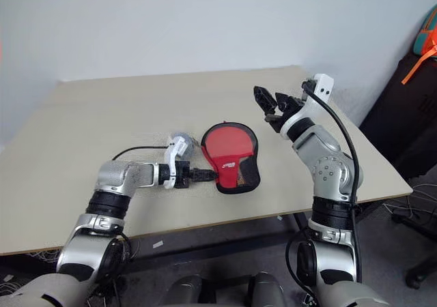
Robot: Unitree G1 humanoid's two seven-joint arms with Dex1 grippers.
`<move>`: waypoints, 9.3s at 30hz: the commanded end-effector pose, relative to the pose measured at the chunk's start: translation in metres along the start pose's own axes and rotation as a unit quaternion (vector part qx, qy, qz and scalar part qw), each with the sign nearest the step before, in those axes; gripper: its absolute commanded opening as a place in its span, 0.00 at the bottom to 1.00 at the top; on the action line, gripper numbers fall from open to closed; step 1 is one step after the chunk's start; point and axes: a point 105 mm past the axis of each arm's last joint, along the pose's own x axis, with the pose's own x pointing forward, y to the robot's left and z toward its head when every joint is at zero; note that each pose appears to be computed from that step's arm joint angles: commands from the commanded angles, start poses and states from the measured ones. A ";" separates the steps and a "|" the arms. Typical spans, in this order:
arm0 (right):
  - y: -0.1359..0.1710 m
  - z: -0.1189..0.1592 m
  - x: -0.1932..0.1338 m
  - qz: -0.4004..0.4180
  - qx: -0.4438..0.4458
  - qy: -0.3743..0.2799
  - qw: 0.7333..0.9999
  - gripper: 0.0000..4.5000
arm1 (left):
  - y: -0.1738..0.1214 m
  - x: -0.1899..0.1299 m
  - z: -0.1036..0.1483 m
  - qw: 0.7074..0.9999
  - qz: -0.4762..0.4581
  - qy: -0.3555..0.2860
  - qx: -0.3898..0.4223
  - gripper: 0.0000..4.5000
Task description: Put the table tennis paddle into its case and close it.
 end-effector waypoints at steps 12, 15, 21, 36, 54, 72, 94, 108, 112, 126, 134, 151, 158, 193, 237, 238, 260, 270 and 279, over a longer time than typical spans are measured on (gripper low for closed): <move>0.003 0.006 -0.002 0.004 -0.013 -0.017 1.000 0.91 | -0.023 0.040 0.000 0.987 -0.031 -0.019 -0.154 0.99; 0.001 0.005 -0.002 -0.002 -0.012 -0.018 1.000 0.91 | -0.025 0.045 0.003 0.983 -0.038 -0.030 -0.178 0.99; -0.003 0.002 -0.001 -0.012 -0.011 -0.016 1.000 0.91 | -0.038 0.060 0.008 0.981 -0.046 -0.040 -0.184 0.99; -0.015 0.001 0.002 -0.036 -0.003 -0.018 0.999 0.91 | -0.051 0.060 0.016 0.985 -0.057 -0.046 -0.157 0.17; -0.015 -0.001 0.003 -0.038 0.003 -0.019 0.999 0.91 | -0.069 0.019 -0.033 0.979 -0.098 0.124 -0.127 0.00; -0.007 -0.011 0.009 -0.026 -0.004 -0.002 1.000 0.91 | -0.105 0.015 -0.074 0.969 -0.157 0.188 -0.045 0.00; 0.006 -0.055 -0.001 0.028 -0.079 0.119 0.989 0.91 | -0.076 -0.068 -0.043 0.955 -0.154 0.118 0.223 0.52; 0.006 -0.134 -0.013 0.069 -0.153 0.269 0.948 1.00 | -0.002 -0.040 0.046 0.935 -0.008 0.045 0.352 0.60; -0.006 -0.145 -0.016 0.049 -0.163 0.293 0.941 1.00 | 0.011 -0.023 0.033 0.946 -0.003 0.082 0.315 0.60; -0.016 -0.154 -0.024 0.029 -0.180 0.306 0.934 1.00 | 0.056 -0.019 0.008 0.936 0.072 0.169 0.299 0.60; -0.022 -0.161 -0.027 0.019 -0.184 0.329 0.926 1.00 | 0.060 -0.024 0.008 0.930 0.074 0.187 0.308 0.60; -0.020 -0.175 -0.034 0.031 -0.180 0.379 0.907 1.00 | 0.047 -0.014 0.029 0.945 0.078 0.139 0.285 0.00; -0.014 -0.181 -0.034 0.040 -0.187 0.384 0.903 1.00 | 0.046 -0.007 0.060 0.936 0.152 0.094 0.304 0.00; -0.014 -0.184 -0.034 0.042 -0.207 0.386 0.898 1.00 | -0.005 0.040 0.103 0.900 0.221 0.031 0.375 0.00; -0.003 -0.181 -0.038 0.068 -0.231 0.352 0.905 1.00 | -0.063 0.095 0.072 0.858 0.047 -0.048 0.509 0.61; -0.003 -0.181 -0.037 0.069 -0.231 0.350 0.905 1.00 | -0.064 0.093 0.073 0.852 0.042 -0.051 0.520 0.61; 0.016 -0.118 -0.025 0.142 -0.237 0.234 0.932 1.00 | -0.114 -0.022 0.111 0.810 -0.215 -0.186 0.513 0.61; 0.001 -0.076 -0.017 0.124 -0.225 0.177 0.950 1.00 | -0.065 -0.049 0.073 0.868 -0.189 -0.124 0.442 0.61; -0.038 -0.040 0.013 0.027 -0.213 0.145 0.966 1.00 | -0.046 -0.003 0.005 0.872 -0.185 -0.003 0.453 0.61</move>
